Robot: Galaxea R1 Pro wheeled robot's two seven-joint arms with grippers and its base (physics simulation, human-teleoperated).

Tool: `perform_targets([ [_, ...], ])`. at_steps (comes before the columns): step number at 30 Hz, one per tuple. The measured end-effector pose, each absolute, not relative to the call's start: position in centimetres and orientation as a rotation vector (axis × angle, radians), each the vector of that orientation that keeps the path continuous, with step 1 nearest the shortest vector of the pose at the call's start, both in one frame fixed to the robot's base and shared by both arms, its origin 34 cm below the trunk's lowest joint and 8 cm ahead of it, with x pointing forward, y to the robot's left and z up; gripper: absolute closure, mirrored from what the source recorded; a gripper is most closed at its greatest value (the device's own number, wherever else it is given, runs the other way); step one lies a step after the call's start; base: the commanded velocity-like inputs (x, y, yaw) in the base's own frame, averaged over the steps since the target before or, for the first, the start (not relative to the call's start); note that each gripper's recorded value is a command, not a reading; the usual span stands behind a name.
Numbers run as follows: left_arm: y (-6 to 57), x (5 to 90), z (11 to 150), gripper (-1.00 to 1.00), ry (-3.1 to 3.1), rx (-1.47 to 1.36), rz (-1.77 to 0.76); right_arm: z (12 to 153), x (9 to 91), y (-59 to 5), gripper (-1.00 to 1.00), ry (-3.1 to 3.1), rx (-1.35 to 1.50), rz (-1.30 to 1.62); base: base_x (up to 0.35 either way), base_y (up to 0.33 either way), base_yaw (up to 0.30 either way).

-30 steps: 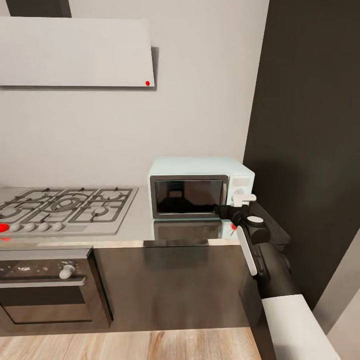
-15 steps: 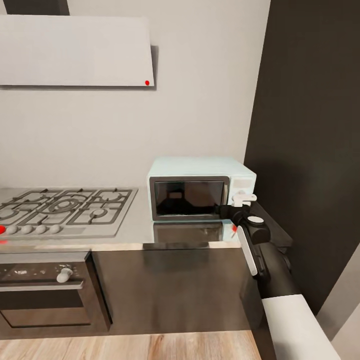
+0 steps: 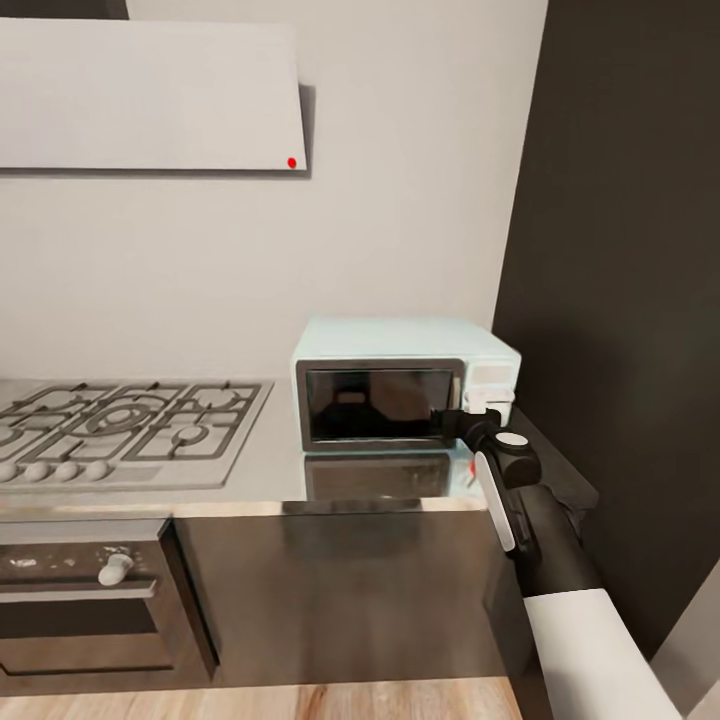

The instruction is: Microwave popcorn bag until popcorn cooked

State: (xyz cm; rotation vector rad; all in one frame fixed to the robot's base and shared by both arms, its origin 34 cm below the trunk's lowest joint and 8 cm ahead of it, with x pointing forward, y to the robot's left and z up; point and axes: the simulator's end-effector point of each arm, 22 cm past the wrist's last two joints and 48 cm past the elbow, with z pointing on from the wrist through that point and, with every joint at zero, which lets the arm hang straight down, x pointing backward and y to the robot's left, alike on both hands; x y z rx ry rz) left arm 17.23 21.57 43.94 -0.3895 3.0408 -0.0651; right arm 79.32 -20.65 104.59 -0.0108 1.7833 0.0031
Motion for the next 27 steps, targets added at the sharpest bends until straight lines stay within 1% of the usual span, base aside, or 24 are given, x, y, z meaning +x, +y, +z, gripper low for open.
perform_targets([
  [10, 21.6, 17.2, 43.9, -1.00, 3.041, -0.389, -0.065, 104.6, 79.3, -21.1, -1.00, 1.783, 0.002, -0.012, 0.101, 0.000, 0.000],
  [27, 21.6, 17.3, 43.9, -1.00, 3.039, -0.391, -0.065, 103.4, 79.5, -22.2, -1.00, 1.808, 0.005, -0.037, 0.004, 0.000, 0.000],
])
